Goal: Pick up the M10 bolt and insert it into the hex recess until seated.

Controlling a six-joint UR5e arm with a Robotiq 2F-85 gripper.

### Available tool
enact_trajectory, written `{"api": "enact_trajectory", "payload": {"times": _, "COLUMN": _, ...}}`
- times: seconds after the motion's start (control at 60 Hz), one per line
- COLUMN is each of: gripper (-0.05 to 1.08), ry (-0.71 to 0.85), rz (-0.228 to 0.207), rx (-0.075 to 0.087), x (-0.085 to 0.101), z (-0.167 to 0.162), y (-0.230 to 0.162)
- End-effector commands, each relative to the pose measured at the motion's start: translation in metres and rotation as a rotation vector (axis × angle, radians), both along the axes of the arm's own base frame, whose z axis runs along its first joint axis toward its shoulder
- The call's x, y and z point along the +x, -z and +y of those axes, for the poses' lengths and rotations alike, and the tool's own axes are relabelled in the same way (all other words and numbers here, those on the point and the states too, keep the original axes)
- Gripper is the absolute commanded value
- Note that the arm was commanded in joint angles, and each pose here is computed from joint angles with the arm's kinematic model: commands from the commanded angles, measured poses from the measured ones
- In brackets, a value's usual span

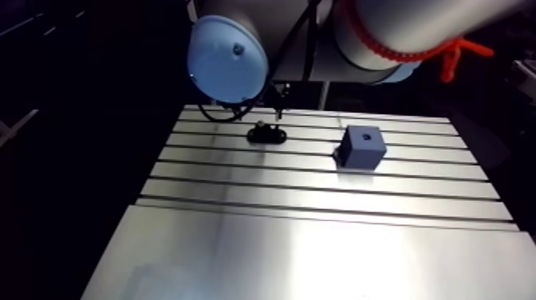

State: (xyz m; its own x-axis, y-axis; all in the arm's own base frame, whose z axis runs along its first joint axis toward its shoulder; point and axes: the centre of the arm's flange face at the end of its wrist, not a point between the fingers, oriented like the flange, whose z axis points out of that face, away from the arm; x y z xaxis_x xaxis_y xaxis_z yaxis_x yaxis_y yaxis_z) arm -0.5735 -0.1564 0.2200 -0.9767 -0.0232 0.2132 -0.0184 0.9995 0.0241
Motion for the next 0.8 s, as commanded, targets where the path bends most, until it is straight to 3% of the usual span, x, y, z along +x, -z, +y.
{"api": "enact_trajectory", "payload": {"times": 0.017, "gripper": 0.18, "ry": 0.012, "rz": -0.015, "rx": -0.001, "x": -0.003, "z": 0.0012, "y": 0.0105}}
{"api": "enact_trajectory", "payload": {"times": 0.3, "gripper": 0.31, "ry": 0.017, "rz": -0.003, "rx": -0.002, "x": -0.0076, "z": 0.0019, "y": 0.0145}}
{"api": "enact_trajectory", "payload": {"times": 0.8, "gripper": 0.41, "ry": 0.017, "rz": -0.009, "rx": -0.003, "x": -0.0121, "z": 0.0016, "y": 0.0202}}
